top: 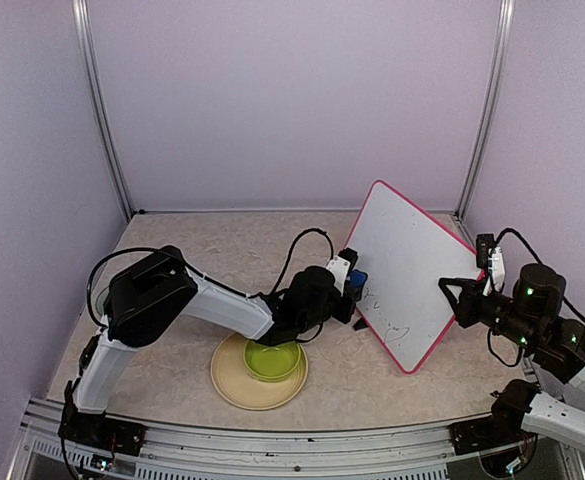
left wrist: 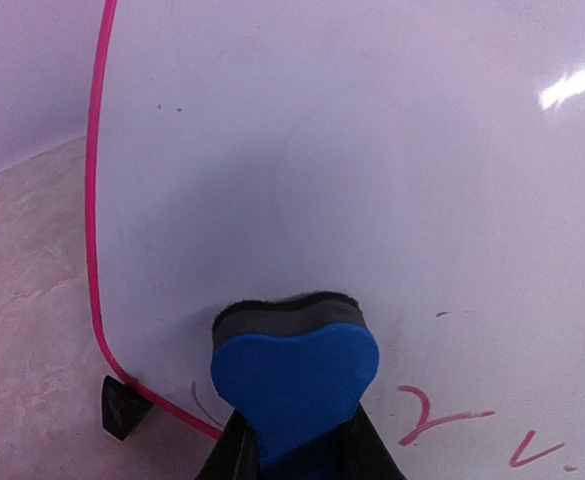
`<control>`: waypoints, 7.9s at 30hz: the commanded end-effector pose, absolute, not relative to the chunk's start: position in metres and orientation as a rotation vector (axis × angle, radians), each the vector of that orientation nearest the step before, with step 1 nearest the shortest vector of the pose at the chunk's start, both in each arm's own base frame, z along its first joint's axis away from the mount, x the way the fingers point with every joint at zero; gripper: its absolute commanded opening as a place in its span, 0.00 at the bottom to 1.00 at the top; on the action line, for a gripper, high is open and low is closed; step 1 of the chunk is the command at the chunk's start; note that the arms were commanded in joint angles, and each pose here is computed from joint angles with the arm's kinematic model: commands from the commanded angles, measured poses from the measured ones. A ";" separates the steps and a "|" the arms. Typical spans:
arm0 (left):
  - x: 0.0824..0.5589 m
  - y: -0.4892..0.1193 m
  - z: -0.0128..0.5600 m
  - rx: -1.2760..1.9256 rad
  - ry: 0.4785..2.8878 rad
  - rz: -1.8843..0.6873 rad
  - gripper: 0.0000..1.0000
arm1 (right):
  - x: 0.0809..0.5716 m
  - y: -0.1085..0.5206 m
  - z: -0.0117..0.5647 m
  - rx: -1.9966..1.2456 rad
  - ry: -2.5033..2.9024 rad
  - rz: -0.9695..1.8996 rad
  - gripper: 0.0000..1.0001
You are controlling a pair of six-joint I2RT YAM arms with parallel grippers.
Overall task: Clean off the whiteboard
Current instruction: Erase the center of the whiteboard.
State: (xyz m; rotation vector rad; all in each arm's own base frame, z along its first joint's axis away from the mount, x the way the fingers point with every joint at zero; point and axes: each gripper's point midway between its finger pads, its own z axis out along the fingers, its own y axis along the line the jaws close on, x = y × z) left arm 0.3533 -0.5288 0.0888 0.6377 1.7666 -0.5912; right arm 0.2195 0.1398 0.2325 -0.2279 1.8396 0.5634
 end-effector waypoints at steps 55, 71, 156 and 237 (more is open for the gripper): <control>0.362 -0.532 0.068 0.611 1.822 -0.639 0.00 | 0.203 0.150 0.277 -0.253 1.723 0.719 0.00; 0.390 -0.497 0.069 0.412 1.865 -0.415 0.00 | 0.202 0.149 0.276 -0.252 1.721 0.724 0.00; 0.342 -0.530 0.090 0.603 1.757 -0.558 0.00 | 0.209 0.152 0.261 -0.242 1.729 0.714 0.00; 0.377 -0.504 0.102 0.517 1.749 -0.643 0.00 | 0.212 0.159 0.253 -0.265 1.750 0.718 0.00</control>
